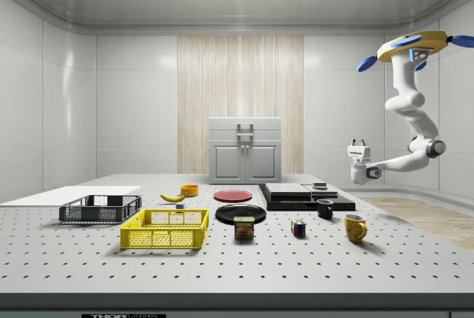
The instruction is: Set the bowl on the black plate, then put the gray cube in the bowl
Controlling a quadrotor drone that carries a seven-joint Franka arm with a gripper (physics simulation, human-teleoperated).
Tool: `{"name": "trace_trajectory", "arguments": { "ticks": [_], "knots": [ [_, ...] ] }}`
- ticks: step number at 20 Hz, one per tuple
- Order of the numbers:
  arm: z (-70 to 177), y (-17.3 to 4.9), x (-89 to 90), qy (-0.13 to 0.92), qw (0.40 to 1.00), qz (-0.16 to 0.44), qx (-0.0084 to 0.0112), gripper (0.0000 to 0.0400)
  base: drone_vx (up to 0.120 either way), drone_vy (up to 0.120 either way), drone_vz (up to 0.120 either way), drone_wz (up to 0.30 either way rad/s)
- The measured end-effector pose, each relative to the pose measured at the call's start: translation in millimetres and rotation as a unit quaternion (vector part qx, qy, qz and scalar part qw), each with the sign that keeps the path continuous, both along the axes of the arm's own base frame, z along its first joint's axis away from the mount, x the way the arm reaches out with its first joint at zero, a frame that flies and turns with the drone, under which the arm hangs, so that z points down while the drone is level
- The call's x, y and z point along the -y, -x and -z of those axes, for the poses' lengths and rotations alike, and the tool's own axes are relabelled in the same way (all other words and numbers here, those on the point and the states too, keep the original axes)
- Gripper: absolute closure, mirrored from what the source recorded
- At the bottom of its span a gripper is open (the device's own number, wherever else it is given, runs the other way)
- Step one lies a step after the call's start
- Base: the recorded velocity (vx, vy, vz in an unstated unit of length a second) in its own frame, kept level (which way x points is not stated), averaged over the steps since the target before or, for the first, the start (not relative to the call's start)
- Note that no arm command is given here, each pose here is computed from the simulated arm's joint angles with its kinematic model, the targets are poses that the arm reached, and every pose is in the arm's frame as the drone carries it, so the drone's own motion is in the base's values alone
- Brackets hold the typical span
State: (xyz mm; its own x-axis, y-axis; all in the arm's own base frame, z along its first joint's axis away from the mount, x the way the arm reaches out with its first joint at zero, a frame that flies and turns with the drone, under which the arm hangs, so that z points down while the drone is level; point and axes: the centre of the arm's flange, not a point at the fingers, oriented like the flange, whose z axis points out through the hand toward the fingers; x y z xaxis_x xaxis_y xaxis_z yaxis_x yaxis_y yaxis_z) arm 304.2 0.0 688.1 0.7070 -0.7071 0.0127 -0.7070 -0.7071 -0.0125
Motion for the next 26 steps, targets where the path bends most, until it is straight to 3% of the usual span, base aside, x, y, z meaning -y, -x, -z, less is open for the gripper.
{"name": "trace_trajectory", "arguments": {
  "ticks": [22, 26],
  "knots": [
    [-3.2, 1.3, -0.4, 0.002, 1.0, 0.0, 0.0084, 0.0, 0.12, -0.12, 0.0, 0.0],
    [-3.2, 1.6, -0.9, 0.004, 1.0, 0.0, 0.0099, 0.0, 0.12, -0.02, 0.0, 0.0]
  ]
}}
